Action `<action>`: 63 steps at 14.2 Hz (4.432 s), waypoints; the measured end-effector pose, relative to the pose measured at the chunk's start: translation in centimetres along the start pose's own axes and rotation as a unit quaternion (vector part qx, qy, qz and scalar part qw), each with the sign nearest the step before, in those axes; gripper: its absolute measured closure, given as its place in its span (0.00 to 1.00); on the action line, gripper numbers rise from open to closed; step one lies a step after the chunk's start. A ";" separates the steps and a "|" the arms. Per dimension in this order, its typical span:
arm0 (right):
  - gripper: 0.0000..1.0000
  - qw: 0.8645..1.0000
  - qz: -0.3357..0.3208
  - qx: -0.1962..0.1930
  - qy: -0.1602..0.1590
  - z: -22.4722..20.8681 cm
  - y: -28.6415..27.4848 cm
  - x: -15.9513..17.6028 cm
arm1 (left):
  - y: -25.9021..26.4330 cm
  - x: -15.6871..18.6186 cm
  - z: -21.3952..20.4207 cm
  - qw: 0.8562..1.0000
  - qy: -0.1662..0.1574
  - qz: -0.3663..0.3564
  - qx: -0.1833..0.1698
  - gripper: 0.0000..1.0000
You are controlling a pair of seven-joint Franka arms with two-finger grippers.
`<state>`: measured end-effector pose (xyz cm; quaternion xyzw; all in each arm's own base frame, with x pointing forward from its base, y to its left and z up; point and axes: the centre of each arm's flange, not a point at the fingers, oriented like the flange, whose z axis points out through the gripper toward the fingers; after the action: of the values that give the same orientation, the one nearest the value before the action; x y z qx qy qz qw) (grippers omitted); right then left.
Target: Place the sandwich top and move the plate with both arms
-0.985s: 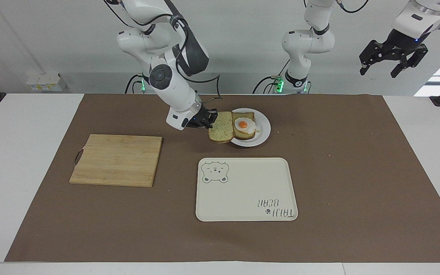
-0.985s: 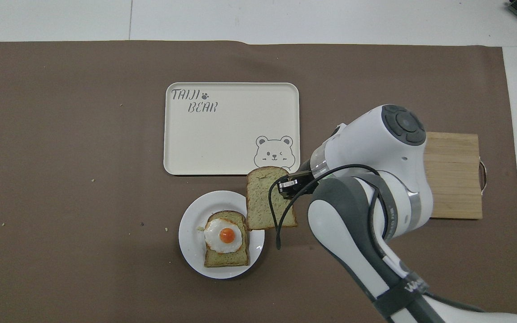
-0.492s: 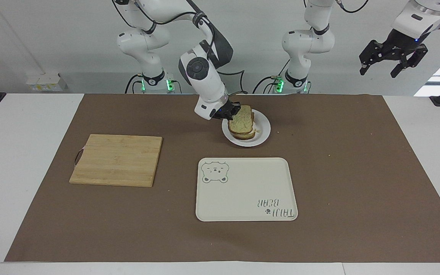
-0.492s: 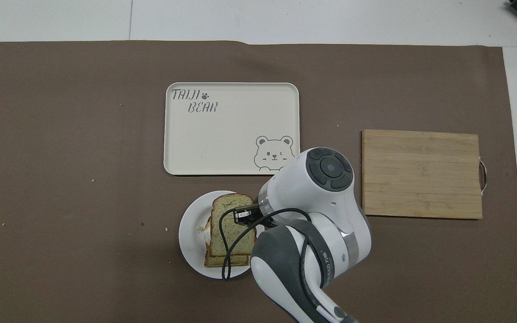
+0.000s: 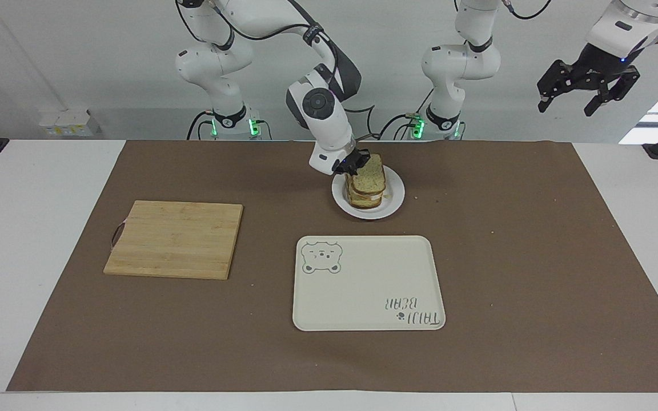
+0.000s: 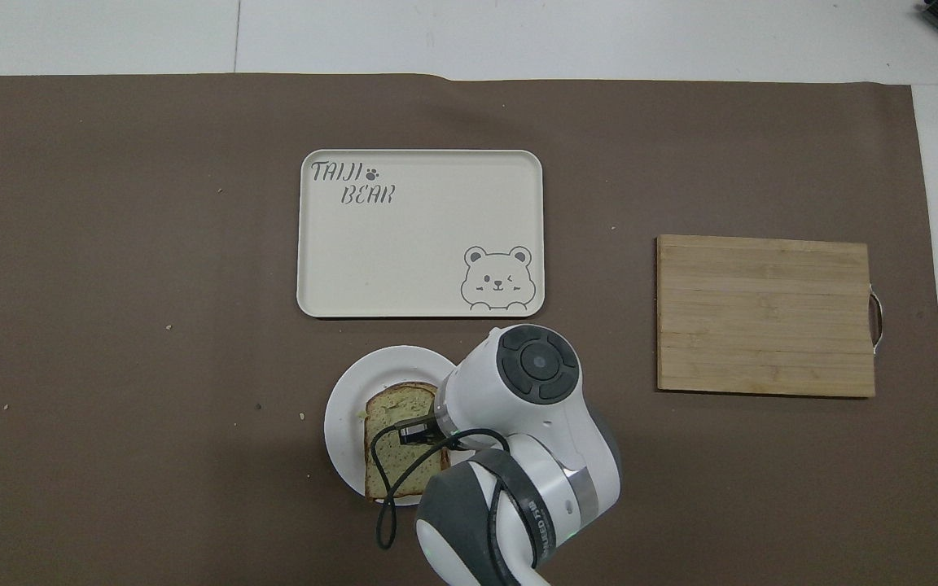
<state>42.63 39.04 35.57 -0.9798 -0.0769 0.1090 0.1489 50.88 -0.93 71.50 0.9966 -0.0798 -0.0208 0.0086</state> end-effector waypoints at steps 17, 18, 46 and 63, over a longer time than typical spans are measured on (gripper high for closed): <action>0.91 1.000 0.031 -0.001 0.003 1.6 0.4 0.5 | 0.0 0.0 0.0 1.000 0.000 0.000 0.000 0.00; 0.91 1.000 0.031 -0.001 0.003 1.6 0.4 0.5 | 0.0 0.0 0.0 1.000 0.000 0.000 0.000 0.00; 0.00 0.977 0.137 -0.011 0.165 -25.5 19.0 6.0 | 0.0 0.0 0.0 1.000 0.000 0.000 0.000 0.00; 0.00 0.964 0.158 -0.158 0.146 -38.2 32.5 -2.5 | 0.0 0.0 0.0 1.000 0.000 0.000 0.000 0.00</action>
<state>53.14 -2.60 61.58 -0.9958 0.0856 -0.0270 -0.0175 50.88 -0.92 71.50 0.9966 -0.0798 -0.0209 0.0086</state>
